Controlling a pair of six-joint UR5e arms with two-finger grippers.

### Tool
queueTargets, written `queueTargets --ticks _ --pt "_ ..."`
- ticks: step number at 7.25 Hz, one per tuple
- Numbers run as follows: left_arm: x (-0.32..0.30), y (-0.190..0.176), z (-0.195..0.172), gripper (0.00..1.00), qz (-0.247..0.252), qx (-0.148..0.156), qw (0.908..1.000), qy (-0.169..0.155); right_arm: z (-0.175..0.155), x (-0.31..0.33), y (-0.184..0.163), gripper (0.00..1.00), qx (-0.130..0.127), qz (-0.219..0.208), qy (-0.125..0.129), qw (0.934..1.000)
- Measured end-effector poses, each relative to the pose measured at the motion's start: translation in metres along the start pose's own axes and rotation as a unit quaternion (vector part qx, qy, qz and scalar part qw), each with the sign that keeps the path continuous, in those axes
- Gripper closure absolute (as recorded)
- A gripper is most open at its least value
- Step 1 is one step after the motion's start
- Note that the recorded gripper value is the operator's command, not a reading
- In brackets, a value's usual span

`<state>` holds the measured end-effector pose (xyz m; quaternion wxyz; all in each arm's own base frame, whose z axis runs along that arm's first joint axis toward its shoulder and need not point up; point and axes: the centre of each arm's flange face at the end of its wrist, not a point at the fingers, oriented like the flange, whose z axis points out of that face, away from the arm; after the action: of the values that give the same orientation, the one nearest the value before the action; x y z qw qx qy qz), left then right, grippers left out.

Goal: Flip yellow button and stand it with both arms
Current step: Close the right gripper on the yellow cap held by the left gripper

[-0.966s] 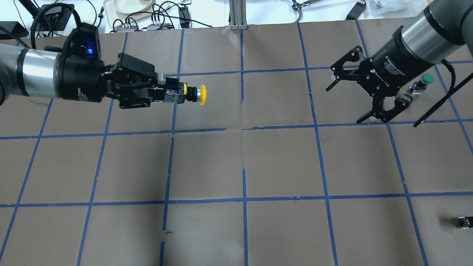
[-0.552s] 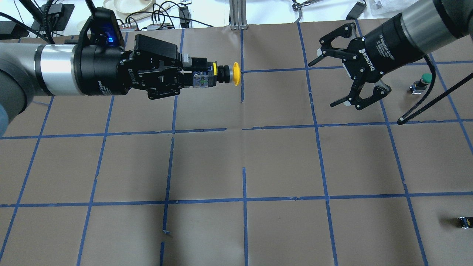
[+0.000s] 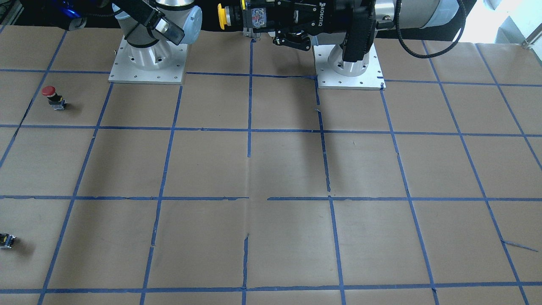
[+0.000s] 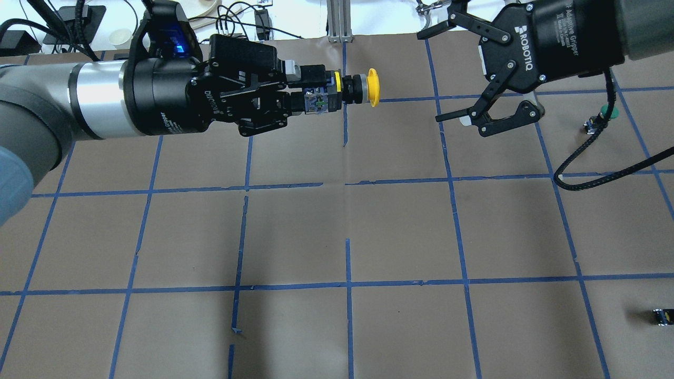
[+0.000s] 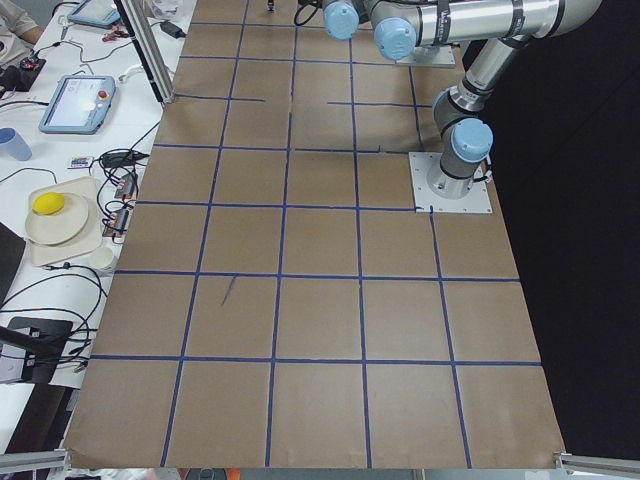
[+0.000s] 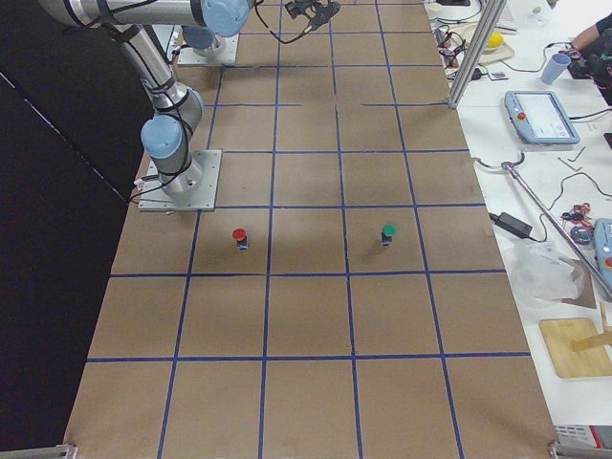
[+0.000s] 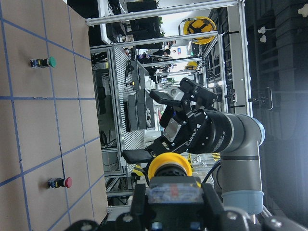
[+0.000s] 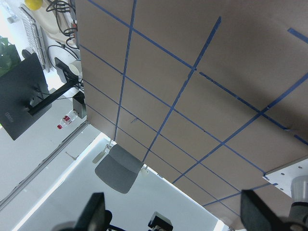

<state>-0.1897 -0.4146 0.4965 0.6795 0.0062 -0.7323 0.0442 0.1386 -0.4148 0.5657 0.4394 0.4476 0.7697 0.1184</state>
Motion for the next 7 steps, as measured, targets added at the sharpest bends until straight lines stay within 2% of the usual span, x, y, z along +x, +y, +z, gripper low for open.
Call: queueTargets --ticks 3,7 --pt "0.002 0.0 0.001 0.97 -0.023 0.002 0.9997 0.007 0.001 0.001 0.024 0.0 -0.034 0.01 -0.021 0.9991" --pt "0.0 -0.001 0.002 0.97 -0.024 0.002 0.9997 0.007 0.014 0.003 0.034 0.01 -0.058 0.014 -0.015 0.9981"
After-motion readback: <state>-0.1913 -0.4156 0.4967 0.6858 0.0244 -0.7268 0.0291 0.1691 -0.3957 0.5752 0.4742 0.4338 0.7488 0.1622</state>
